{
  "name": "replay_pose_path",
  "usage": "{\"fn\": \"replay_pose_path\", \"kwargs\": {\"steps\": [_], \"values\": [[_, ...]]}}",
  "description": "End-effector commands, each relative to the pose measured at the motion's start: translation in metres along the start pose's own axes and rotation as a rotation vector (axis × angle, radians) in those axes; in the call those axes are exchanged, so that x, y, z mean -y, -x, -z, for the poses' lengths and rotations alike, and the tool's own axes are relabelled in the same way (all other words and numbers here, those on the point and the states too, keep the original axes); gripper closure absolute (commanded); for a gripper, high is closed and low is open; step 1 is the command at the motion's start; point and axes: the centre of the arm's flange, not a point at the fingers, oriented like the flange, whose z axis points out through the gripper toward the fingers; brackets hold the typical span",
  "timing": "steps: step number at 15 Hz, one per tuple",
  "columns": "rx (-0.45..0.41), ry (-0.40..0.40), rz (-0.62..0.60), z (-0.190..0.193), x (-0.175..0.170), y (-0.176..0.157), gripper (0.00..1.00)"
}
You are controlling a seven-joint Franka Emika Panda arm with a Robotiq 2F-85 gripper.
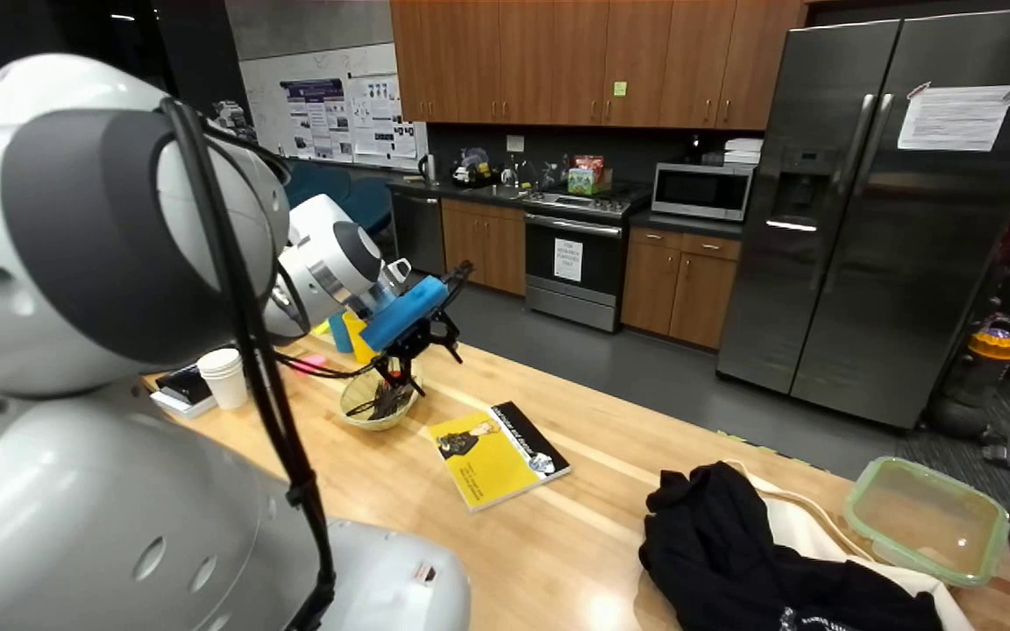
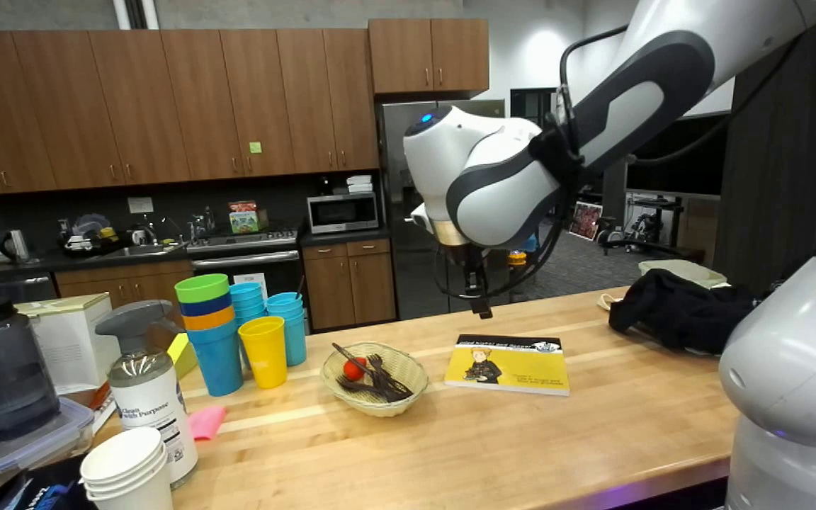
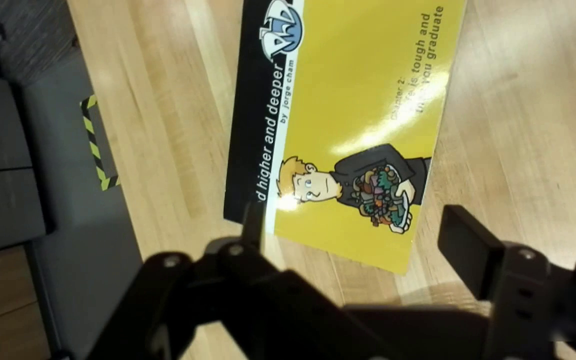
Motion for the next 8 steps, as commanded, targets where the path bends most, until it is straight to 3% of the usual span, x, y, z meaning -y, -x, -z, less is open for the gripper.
{"fn": "replay_pose_path", "kwargs": {"steps": [1,8], "values": [[0.027,0.058,0.123,0.021,-0.004,-0.035,0.0],[0.058,0.133,0.307,0.05,0.009,-0.095,0.0]]}}
